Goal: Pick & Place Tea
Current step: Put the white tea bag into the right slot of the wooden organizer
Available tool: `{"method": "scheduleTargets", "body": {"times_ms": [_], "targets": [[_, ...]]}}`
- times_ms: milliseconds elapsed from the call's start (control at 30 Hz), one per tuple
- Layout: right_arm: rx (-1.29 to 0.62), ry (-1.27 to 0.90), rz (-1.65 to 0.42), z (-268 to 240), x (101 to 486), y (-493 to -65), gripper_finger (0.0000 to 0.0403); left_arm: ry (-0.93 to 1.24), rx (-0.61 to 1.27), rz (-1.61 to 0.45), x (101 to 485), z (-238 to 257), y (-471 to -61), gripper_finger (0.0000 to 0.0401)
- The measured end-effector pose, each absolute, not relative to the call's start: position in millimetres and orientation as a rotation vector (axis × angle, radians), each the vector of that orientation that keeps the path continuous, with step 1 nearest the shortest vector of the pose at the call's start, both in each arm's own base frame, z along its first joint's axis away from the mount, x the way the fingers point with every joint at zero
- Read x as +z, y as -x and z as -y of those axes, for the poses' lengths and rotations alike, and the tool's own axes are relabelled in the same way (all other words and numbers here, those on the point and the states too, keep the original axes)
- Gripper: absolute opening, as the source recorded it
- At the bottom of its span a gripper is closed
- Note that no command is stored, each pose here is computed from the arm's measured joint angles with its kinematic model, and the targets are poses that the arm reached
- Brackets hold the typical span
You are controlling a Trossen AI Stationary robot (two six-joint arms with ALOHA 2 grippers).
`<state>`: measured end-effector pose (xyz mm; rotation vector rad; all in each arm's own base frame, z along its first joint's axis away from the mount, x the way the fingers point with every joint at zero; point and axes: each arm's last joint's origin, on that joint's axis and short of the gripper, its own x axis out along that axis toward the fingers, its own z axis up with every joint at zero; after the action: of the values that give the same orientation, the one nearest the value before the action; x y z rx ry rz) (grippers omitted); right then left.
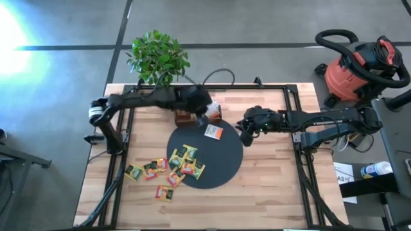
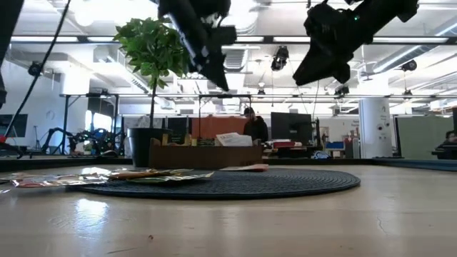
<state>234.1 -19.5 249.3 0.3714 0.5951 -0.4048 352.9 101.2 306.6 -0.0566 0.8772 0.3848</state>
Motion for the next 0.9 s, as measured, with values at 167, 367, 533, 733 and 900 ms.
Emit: {"method": "scheduleTargets", "body": {"times_ms": [167,367,533,733,900], "targets": [[-0.386,-0.467,-0.646,18,238,-239,0.0093,0.293,0.34,-0.939,295,-125,-355,0.0],[-0.335,-0.614,-0.708,19,194,-263,0.0101,0.466,0.316,-0.908,250,-112,-359,0.0],[-0.335,-0.631,-0.674,26,164,-291,0.0104,0.631,0.365,-0.85,209,-94,-353,0.0],[-0.373,-0.635,-0.703,39,135,-311,0.0095,0.741,0.407,-0.784,176,-84,-344,0.0],[-0.379,-0.649,-0.767,42,114,-316,0.0086,0.738,0.461,-0.803,164,-84,-336,0.0]]}}
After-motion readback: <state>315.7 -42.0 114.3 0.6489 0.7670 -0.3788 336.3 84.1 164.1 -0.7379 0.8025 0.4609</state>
